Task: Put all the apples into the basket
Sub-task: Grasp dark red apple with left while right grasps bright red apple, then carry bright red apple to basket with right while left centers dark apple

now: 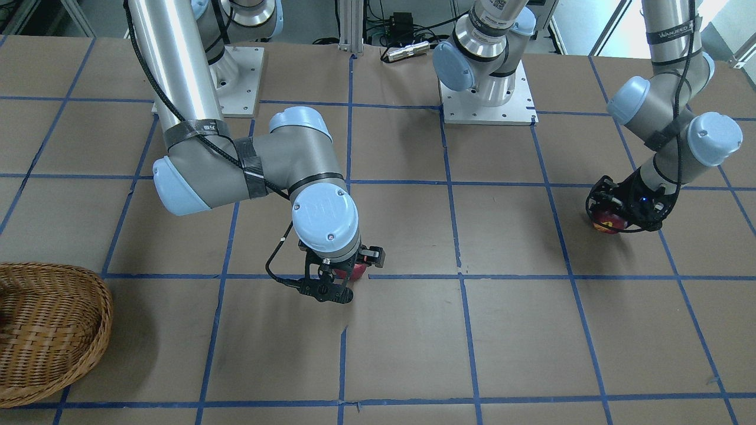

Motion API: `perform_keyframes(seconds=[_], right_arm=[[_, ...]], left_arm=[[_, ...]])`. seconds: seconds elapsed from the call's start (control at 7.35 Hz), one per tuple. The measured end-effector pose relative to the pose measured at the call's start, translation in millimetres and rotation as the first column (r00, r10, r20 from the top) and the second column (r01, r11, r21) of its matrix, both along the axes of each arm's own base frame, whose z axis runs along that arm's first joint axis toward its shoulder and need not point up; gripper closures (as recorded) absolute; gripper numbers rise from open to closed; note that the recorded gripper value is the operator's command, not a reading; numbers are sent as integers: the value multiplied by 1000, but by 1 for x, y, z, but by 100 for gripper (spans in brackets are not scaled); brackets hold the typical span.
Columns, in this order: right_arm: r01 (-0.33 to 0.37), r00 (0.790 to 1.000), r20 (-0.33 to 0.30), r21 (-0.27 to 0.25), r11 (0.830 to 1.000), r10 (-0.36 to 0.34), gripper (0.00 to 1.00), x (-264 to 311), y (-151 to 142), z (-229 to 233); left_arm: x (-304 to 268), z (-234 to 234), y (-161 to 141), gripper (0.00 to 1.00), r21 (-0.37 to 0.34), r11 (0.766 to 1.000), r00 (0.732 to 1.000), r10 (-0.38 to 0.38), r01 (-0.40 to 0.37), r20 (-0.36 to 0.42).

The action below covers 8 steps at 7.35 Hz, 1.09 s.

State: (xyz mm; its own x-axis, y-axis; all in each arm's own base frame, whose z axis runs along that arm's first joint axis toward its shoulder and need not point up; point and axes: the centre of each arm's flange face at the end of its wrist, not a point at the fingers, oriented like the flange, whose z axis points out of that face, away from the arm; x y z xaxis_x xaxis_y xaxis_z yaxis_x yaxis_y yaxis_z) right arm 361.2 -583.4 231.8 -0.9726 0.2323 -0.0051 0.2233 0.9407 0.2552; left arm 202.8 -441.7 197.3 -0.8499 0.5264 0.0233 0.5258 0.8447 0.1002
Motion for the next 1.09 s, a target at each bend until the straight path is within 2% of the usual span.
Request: perform_keyframes(seconds=[0.27,0.54,0.68,0.82,0.95,1.09], right_arm=[[-2,1000,2,23,1000,2,0,3,0,-16],[-12,1000,-4,46,999,12,1,9,2,-33],[-16,1000,-8,55,998,17,17,11,3,-40],[-18,1000,-11,62,998,19,66,12,4,-45],[-20,1000,-12,66,998,20,100,12,5,-47],[-21,1000,-14,66,998,22,100,12,5,-47]], left_arm=[[-41,33,-27,62,25,993,994,111,-111,3],[-103,59,-42,62,31,971,972,235,-235,24],[-132,68,-44,62,24,959,959,282,-283,33],[-164,72,-45,62,20,946,946,322,-323,40],[-202,71,-47,62,17,932,931,361,-362,45],[-243,70,-50,62,7,910,909,414,-415,45]])
